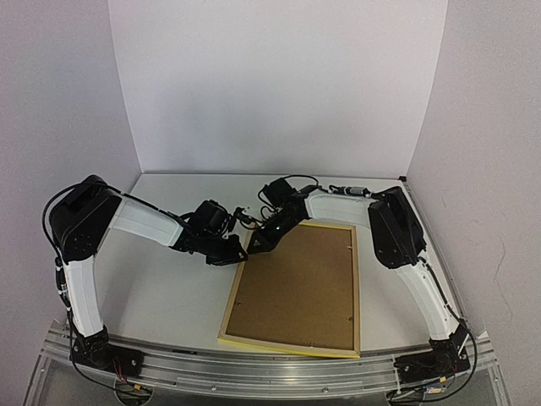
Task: Take the photo out of the frame
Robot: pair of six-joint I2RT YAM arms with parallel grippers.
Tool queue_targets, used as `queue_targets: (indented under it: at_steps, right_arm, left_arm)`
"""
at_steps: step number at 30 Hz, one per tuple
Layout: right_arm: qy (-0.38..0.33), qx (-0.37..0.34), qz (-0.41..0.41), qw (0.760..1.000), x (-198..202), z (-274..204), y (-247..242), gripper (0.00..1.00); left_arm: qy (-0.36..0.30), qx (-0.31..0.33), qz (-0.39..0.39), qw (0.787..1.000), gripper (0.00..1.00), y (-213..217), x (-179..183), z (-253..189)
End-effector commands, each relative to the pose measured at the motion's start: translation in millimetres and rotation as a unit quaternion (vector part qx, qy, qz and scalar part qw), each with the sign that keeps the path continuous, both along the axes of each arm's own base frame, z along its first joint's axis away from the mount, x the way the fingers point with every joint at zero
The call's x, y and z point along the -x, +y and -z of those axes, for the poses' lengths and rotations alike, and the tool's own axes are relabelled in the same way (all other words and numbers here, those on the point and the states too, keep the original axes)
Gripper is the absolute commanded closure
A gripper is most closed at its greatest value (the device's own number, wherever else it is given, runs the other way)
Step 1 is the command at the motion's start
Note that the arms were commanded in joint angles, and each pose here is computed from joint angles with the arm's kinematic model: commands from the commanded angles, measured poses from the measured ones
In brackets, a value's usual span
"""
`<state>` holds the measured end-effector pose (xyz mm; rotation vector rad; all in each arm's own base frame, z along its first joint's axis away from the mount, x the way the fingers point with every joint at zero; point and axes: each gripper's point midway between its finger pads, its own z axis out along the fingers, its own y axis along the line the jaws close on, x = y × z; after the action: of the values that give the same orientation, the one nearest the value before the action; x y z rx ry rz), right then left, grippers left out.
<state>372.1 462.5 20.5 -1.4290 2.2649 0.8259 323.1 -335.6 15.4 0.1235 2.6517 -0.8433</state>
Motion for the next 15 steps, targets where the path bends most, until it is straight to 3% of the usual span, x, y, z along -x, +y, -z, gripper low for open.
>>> queue_targets:
  at_steps: [1, 8, 15]
  right_arm:
    - [-0.031, 0.113, 0.133, 0.984, -20, 18, -28, 0.8]
    - [-0.076, 0.114, 0.289, 0.947, -56, 5, -48, 0.74]
    - [-0.105, 0.095, 0.337, 0.931, -58, 8, -49, 0.53]
  left_arm:
    - [0.134, -0.036, 0.051, 0.989, 1.0, 13, 73, 50]
    - [0.13, -0.034, 0.051, 0.99, 1.0, 13, 72, 46]
    - [0.133, -0.035, 0.054, 0.989, 1.0, 11, 72, 47]
